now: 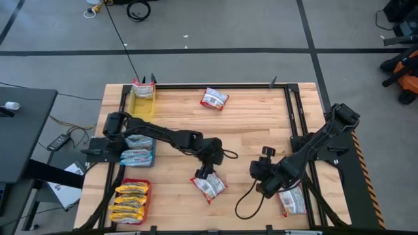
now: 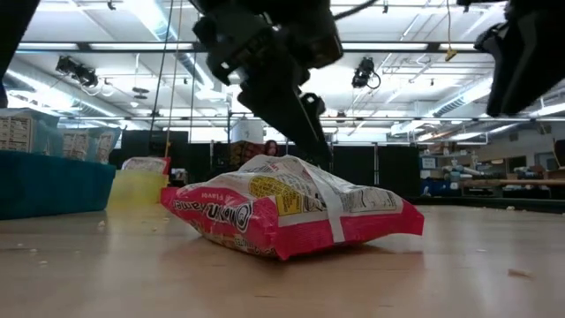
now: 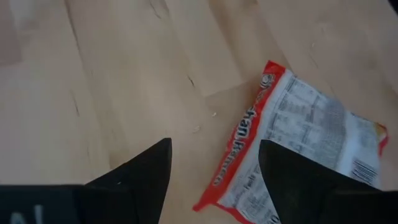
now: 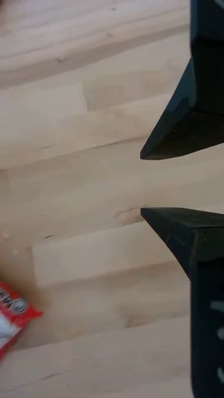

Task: Sort Maruchan noodles
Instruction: Put the top left red noodle pack into the yellow bin

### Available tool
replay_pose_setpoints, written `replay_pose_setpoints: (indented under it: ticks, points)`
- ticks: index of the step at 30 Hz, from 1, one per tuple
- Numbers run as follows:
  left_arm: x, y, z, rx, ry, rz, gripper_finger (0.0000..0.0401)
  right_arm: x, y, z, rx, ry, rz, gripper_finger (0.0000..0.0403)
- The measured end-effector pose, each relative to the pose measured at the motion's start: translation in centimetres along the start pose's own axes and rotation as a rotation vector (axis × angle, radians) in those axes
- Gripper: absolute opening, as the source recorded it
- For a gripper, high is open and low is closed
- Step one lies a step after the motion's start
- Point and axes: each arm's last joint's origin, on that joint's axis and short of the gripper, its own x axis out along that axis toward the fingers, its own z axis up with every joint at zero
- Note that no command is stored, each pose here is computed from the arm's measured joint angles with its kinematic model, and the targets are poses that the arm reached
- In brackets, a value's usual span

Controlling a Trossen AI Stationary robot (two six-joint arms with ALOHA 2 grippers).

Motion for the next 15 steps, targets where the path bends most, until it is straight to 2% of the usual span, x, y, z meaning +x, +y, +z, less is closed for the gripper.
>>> replay_pose_setpoints:
  ticks: [7, 15]
  points:
    - [2.1, 0.5, 1.1, -0.007, 0.077, -0.078, 0.0243, -0.4, -1.3, 1.1, 0.019, -0.039, 0.003, 0.014]
    - [5.1, -1.4, -0.8, 0.044, 0.245, -0.174, 0.0243, -0.2, -1.0, 1.3, 0.042, -0.028, 0.056, 0.014]
